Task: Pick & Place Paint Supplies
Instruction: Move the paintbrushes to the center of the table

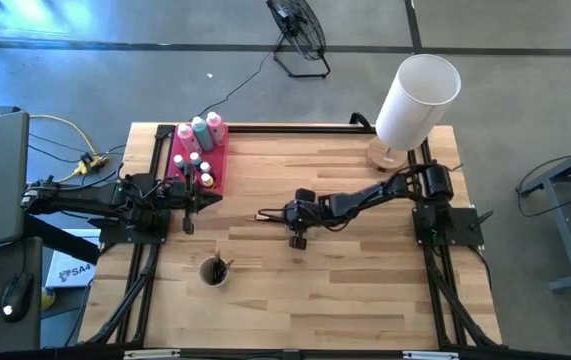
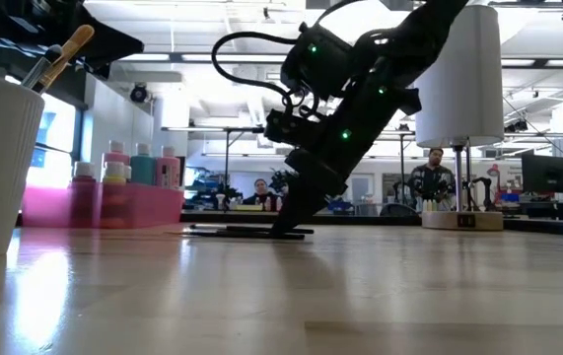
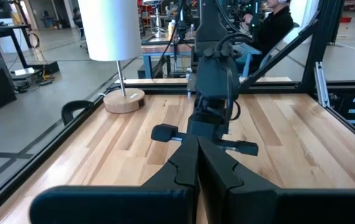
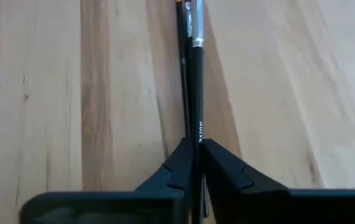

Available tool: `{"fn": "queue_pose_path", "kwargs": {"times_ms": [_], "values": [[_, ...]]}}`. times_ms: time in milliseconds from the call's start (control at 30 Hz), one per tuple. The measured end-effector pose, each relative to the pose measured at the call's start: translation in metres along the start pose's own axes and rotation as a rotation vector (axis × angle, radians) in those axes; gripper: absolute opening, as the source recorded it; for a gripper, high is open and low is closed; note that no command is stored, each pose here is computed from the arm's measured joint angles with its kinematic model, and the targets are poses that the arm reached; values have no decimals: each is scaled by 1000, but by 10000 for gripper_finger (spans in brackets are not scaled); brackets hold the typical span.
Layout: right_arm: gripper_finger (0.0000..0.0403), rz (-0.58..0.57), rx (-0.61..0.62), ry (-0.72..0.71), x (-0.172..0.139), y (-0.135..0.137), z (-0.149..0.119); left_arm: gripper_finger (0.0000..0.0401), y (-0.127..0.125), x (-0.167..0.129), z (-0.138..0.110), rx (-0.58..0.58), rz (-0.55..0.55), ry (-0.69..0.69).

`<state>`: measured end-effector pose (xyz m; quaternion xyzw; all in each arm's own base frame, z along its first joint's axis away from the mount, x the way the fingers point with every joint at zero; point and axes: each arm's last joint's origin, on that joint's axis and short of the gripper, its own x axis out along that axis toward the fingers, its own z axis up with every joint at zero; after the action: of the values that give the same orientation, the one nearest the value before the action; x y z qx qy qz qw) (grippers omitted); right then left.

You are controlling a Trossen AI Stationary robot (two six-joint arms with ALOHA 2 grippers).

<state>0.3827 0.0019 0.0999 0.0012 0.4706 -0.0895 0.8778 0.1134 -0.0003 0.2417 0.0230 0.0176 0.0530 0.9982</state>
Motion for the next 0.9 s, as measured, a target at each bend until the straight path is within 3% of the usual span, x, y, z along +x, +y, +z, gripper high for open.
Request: {"fn": "queue_pose_path", "kwargs": {"times_ms": [300, 400, 700, 900], "values": [[130, -26, -37, -1, 0, 4, -1, 7, 0, 0, 0, 0, 0, 0], [149, -27, -38, -16, -6, 3, 2, 7, 0, 0, 0, 0, 0, 0], [139, 10, -91, -116, -58, -2, 25, 7, 0, 0, 0, -1, 0, 0], [125, 4, -94, -101, -81, -6, 26, 7, 0, 0, 0, 0, 0, 1]]}}
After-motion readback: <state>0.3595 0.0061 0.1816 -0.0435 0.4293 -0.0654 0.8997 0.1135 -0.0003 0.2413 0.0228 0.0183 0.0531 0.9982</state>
